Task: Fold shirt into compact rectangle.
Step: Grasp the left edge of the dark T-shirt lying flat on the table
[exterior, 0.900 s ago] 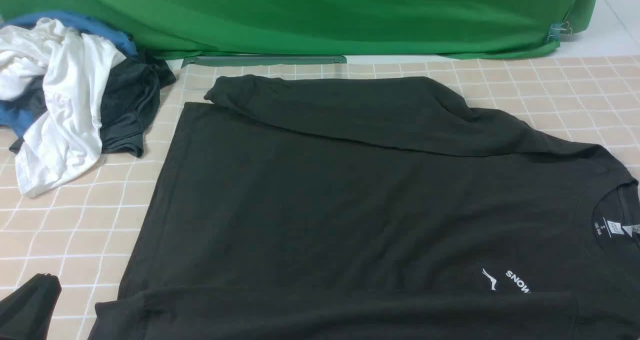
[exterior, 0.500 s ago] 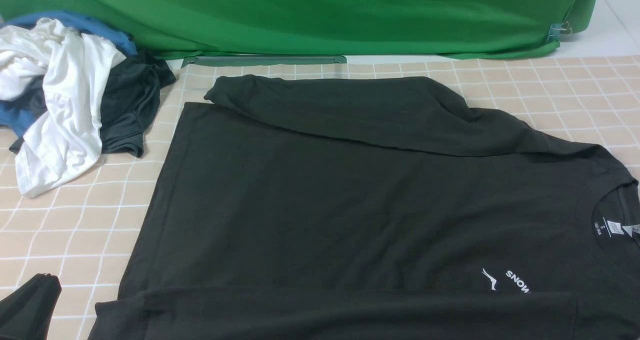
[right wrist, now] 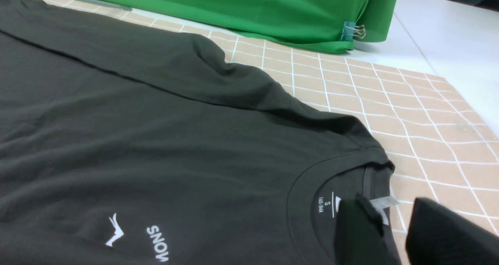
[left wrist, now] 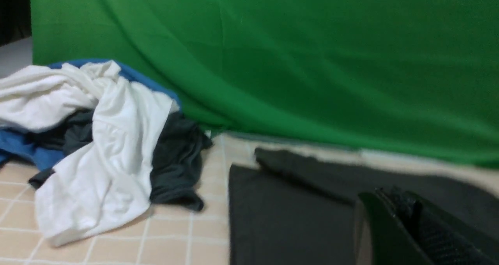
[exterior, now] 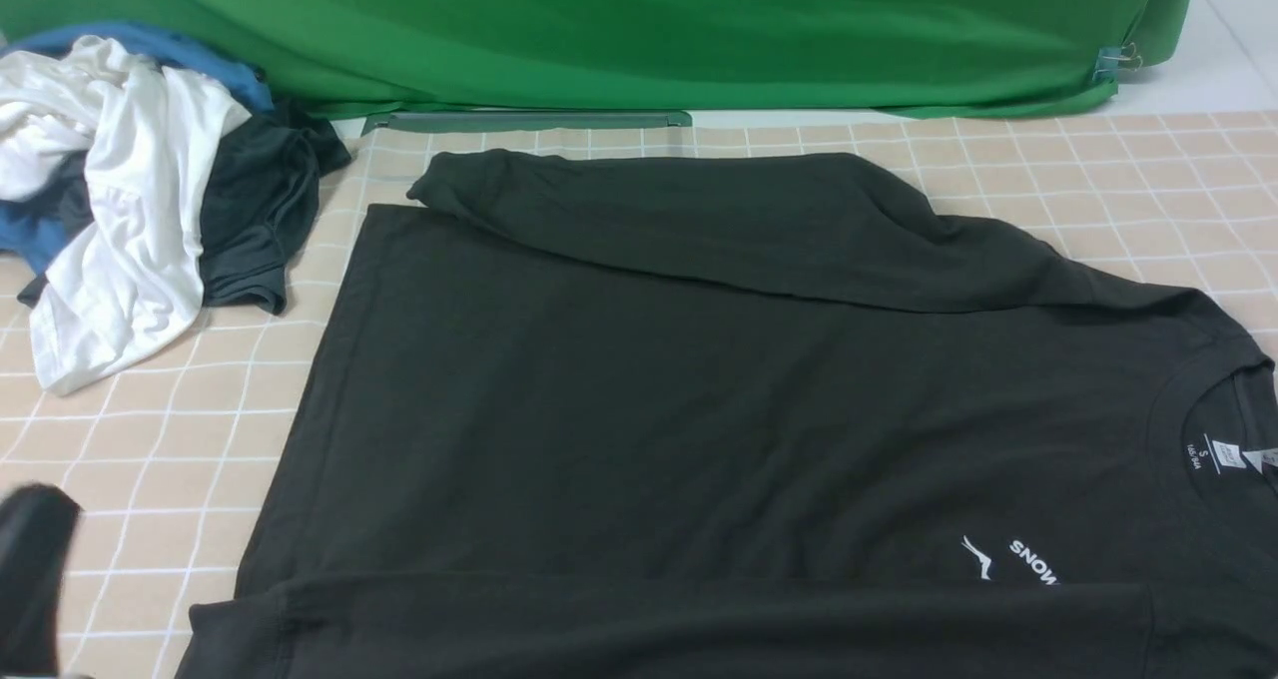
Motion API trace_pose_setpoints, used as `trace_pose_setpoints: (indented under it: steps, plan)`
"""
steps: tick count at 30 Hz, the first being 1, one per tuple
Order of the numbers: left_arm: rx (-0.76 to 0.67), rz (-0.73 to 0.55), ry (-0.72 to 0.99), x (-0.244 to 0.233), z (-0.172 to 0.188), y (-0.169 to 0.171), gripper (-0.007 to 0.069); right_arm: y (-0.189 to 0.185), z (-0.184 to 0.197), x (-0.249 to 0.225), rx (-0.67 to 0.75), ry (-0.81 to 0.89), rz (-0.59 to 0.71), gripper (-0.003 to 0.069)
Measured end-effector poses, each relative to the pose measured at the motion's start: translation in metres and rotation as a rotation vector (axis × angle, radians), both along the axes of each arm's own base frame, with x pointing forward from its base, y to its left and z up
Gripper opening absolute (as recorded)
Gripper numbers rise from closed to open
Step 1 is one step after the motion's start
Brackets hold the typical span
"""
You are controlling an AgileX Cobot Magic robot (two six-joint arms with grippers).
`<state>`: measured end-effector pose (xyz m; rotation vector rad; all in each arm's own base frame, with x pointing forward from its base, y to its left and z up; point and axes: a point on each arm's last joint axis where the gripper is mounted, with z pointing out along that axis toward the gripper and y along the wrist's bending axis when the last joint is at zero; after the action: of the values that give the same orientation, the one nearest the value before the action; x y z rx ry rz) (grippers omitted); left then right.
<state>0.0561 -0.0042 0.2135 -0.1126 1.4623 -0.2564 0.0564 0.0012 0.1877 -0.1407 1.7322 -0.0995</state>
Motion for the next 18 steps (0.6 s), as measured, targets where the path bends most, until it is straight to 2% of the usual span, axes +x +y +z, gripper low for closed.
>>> trace_pose_setpoints:
  steps: [3,6,7,9,11,14,15,16,17,18]
  plan:
    - [-0.190,0.047,-0.151,-0.002,0.014,0.007,0.0023,0.001,0.002,0.000,0.064,-0.022,-0.004,0.0238]
    - [-0.359,0.093,-0.379,-0.010,0.032,0.018,0.0023,0.000,0.012,0.001,0.288,-0.131,-0.023,0.0238]
    - [-0.401,0.092,-0.445,-0.013,0.038,0.020,0.0023,0.000,0.018,0.001,0.407,-0.186,-0.033,0.0238]
    - [-0.438,0.057,-0.477,-0.018,0.056,0.019,0.0023,-0.002,0.025,0.001,0.564,-0.271,-0.039,0.0238]
    - [-0.415,0.002,-0.383,-0.016,0.080,0.012,0.0023,-0.003,0.030,0.000,0.640,-0.325,-0.037,0.0238]
    - [-0.275,-0.059,-0.107,0.001,0.105,-0.001,0.0023,-0.005,0.034,-0.001,0.669,-0.375,-0.033,0.0238]
    - [-0.259,-0.065,-0.092,0.001,0.111,-0.002,0.0023,-0.005,0.034,-0.001,0.669,-0.374,-0.034,0.0238]
    - [-0.206,-0.079,0.014,0.010,0.115,-0.006,0.0023,-0.005,0.036,-0.001,0.676,-0.394,-0.032,0.0238]
    - [-0.112,-0.117,0.322,0.034,0.113,-0.014,0.0023,-0.006,0.040,-0.002,0.699,-0.437,-0.027,0.0238]
    - [-0.077,-0.130,0.438,0.043,0.113,-0.017,0.0023,-0.007,0.041,-0.003,0.706,-0.458,-0.025,0.0238]
